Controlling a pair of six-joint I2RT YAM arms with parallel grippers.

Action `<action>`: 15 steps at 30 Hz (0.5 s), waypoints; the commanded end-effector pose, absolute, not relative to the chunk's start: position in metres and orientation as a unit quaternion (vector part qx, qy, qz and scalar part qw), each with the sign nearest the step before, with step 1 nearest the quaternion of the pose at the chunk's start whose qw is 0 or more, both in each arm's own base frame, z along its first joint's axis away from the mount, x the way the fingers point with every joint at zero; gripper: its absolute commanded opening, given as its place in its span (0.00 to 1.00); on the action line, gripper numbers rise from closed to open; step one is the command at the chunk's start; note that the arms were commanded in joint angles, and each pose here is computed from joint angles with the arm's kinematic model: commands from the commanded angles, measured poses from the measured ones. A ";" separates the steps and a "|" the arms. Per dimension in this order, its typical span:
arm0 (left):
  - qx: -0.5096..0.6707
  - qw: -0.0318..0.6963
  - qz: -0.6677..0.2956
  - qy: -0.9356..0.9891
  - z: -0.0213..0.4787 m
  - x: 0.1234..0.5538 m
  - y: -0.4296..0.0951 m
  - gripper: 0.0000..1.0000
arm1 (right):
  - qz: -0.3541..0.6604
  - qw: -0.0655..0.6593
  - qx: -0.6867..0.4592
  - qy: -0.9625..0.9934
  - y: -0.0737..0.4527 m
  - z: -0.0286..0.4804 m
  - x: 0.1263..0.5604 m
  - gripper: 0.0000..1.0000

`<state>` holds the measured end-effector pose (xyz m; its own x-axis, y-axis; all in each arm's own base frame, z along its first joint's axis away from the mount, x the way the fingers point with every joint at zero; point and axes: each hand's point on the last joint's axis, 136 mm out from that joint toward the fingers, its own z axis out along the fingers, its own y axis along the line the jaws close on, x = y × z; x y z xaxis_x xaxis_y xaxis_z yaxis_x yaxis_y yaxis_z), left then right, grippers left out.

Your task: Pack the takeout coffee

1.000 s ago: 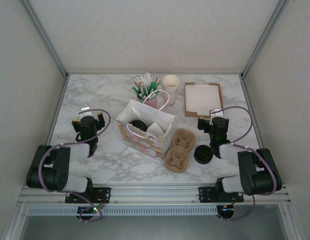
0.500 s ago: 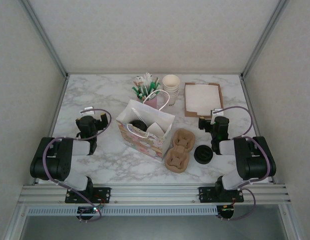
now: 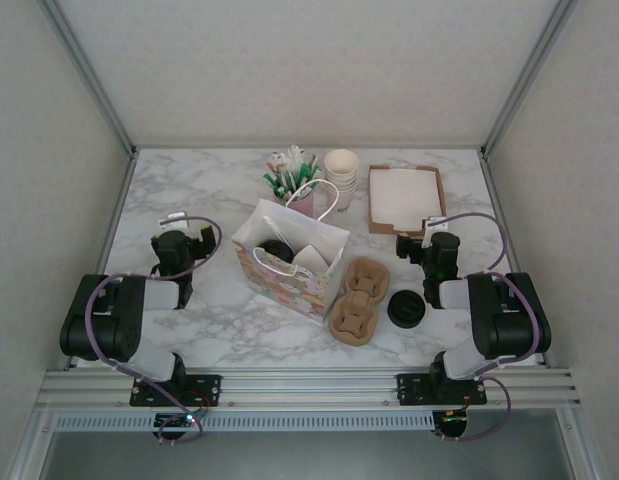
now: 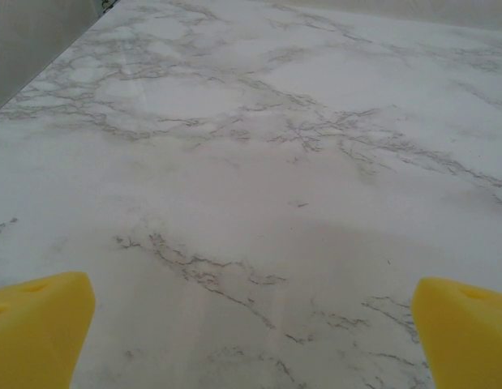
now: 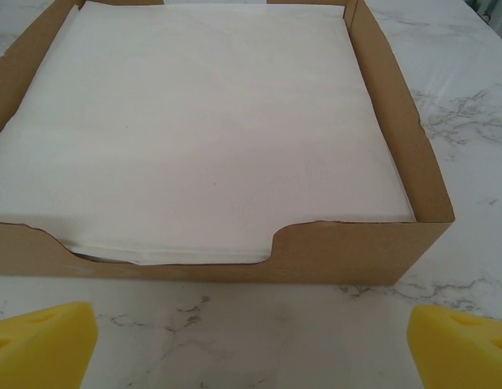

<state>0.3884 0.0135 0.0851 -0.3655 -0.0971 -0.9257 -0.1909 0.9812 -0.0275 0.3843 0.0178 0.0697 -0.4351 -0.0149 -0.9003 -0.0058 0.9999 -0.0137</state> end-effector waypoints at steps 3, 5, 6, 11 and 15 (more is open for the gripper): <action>-0.084 0.567 0.037 0.819 0.092 0.395 0.013 1.00 | 0.007 0.550 0.000 0.835 0.019 0.082 0.393 0.99; -0.084 0.566 0.037 0.819 0.092 0.395 0.013 1.00 | 0.006 0.551 0.000 0.835 0.019 0.082 0.393 0.99; -0.084 0.567 0.036 0.819 0.092 0.395 0.013 1.00 | 0.007 0.551 0.000 0.835 0.019 0.083 0.393 0.99; -0.084 0.566 0.036 0.819 0.092 0.395 0.013 1.00 | 0.007 0.551 0.000 0.835 0.019 0.083 0.394 0.99; -0.084 0.566 0.037 0.819 0.092 0.395 0.013 1.00 | 0.007 0.550 -0.001 0.835 0.020 0.082 0.393 0.99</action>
<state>0.3884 0.0134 0.0850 -0.3659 -0.0971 -0.9256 -0.1906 0.9813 -0.0276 0.3843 0.0183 0.0696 -0.4352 -0.0076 -0.9003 -0.0054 1.0000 -0.0059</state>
